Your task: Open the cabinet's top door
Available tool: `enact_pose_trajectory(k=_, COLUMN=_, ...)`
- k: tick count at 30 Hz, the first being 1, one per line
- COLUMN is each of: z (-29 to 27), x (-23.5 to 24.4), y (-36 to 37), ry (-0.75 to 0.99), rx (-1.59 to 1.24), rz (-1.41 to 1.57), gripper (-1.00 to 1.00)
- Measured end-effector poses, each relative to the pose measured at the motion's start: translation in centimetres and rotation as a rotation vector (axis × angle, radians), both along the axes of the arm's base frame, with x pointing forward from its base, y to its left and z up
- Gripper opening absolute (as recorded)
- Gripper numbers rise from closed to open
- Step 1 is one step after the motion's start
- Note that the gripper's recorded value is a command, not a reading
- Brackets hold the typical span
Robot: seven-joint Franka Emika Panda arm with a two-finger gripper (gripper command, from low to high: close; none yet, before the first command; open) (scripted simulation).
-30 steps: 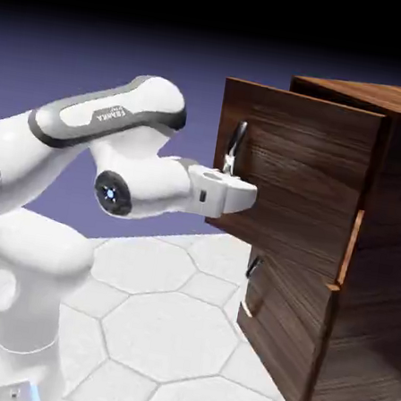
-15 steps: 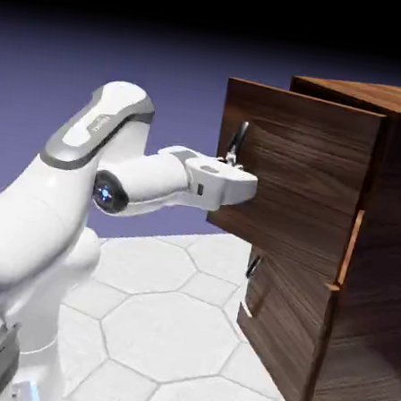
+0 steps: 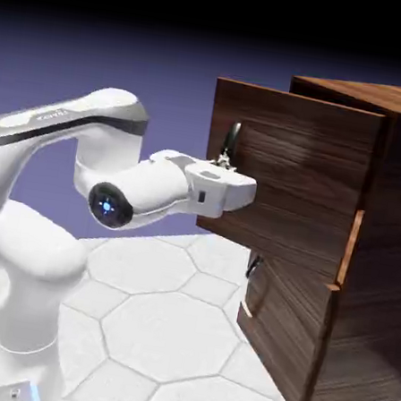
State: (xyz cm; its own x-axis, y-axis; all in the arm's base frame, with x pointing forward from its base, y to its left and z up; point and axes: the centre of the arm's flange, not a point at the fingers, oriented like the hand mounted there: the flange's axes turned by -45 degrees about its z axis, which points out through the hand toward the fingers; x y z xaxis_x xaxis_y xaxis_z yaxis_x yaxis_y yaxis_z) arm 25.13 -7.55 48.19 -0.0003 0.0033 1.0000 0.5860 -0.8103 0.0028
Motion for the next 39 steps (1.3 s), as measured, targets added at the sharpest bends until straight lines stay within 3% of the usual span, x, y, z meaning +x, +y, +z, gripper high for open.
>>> enact_pose_trajectory(k=23, z=0.1, x=-1.4, y=-3.8, ry=-0.001, rx=0.004, rz=0.144, gripper=-1.0)
enact_pose_trajectory(k=39, z=0.0, x=-2.2, y=-14.4, ry=0.0, rx=0.004, rz=0.519, gripper=-1.0)
